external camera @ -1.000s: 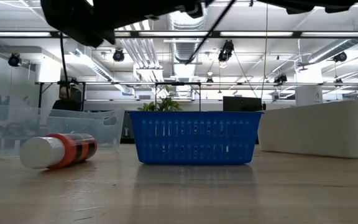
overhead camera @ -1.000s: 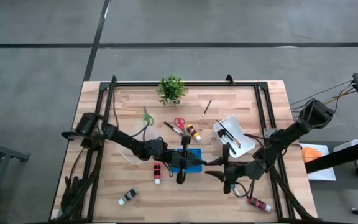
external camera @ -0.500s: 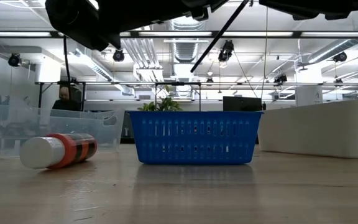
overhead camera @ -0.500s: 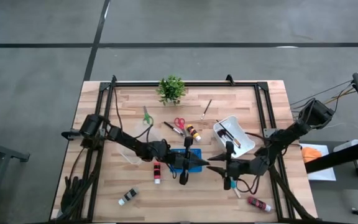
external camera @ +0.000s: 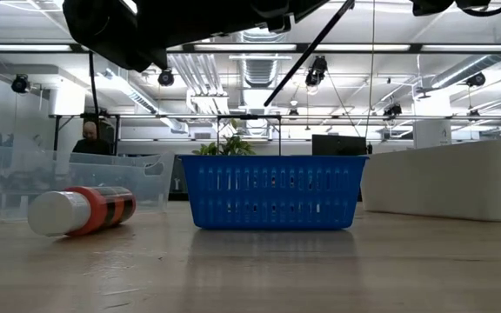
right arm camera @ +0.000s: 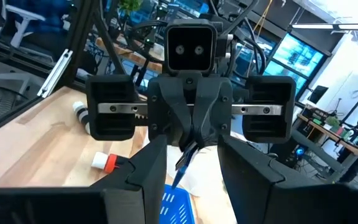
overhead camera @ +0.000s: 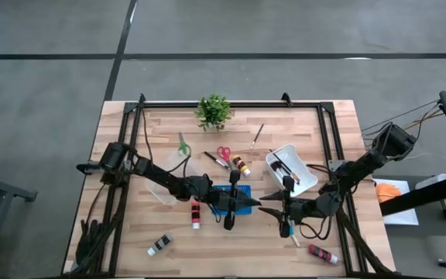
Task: Pick & Place Paint Supplies
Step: Put the eyelash brush in the white bin
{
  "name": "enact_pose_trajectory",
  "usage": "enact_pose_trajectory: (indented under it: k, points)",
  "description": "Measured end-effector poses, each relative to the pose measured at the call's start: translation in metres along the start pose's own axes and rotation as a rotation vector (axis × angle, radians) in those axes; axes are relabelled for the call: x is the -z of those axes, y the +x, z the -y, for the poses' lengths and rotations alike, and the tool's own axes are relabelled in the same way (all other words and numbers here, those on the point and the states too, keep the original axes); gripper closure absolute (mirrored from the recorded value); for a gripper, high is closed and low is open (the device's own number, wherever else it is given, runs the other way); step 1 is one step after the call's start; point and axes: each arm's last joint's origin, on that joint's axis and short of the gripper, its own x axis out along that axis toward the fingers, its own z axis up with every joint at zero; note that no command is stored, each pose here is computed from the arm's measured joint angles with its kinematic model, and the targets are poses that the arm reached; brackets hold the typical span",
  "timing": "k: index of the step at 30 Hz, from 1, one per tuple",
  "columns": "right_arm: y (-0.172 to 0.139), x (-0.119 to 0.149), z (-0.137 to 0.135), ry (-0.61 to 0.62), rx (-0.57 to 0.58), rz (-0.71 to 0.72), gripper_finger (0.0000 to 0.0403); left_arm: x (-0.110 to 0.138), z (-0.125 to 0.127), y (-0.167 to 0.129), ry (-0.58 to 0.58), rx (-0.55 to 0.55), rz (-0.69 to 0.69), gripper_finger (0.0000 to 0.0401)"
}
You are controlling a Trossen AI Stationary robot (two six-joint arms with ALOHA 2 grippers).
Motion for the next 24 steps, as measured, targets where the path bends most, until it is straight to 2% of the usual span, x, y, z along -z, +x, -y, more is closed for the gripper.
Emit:
enact_pose_trajectory:
  k: [4, 12, 21, 24]
  points:
    - [0.0004, -0.0001, 0.0005, 0.005, 0.003, 0.001, 0.0278, 0.0003, 0.0002, 0.0000, 0.000, 0.002, -0.003, 0.0399]
    - [0.0002, 0.0010, -0.0003, -0.004, -0.007, -0.006, 0.0384, 0.0003, 0.0008, -0.0002, 0.000, 0.013, 0.001, 0.0399]
    - [0.0002, 0.0011, -0.0004, -0.003, -0.009, -0.007, 0.0391, 0.0008, 0.0019, -0.0002, -0.001, 0.056, 0.005, 0.0398]
    - [0.0001, 0.0013, -0.0001, -0.004, 0.004, -0.013, 0.0391, 0.0016, 0.0022, -0.0003, -0.003, 0.061, -0.008, 0.0383]
